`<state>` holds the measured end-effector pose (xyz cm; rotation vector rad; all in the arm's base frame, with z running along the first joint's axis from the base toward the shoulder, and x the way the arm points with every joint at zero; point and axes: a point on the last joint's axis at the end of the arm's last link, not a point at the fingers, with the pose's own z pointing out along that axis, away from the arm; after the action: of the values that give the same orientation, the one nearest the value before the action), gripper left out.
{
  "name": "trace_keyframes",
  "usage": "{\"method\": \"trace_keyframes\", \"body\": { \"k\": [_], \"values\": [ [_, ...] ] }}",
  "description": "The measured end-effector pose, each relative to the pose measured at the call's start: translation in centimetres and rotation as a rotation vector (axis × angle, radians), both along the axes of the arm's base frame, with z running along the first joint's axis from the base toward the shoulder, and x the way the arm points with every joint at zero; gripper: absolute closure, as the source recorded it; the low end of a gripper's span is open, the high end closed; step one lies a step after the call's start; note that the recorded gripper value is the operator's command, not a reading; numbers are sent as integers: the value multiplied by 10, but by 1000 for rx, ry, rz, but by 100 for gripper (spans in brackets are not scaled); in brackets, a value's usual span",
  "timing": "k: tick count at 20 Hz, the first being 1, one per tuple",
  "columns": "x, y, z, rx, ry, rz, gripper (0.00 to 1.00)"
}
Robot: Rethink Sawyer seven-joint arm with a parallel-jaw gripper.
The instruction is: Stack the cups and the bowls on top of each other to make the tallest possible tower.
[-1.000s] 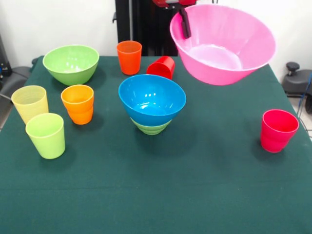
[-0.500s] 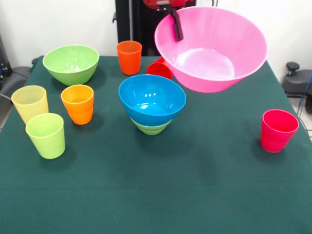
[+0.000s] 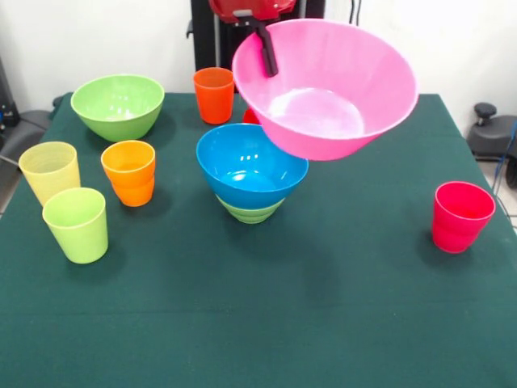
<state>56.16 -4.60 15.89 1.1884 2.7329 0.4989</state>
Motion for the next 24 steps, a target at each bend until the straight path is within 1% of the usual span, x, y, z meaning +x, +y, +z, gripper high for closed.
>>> {"method": "trace_keyframes", "body": {
  "k": [4,7,12,24],
  "values": [
    [-4,-10,-8,-6,1,7,100],
    [-5,-13,-11,-7,3,11,100],
    [-15,-24,-22,-9,14,20,100],
    [-33,-53,-37,-16,27,11,100]
  ]
}}
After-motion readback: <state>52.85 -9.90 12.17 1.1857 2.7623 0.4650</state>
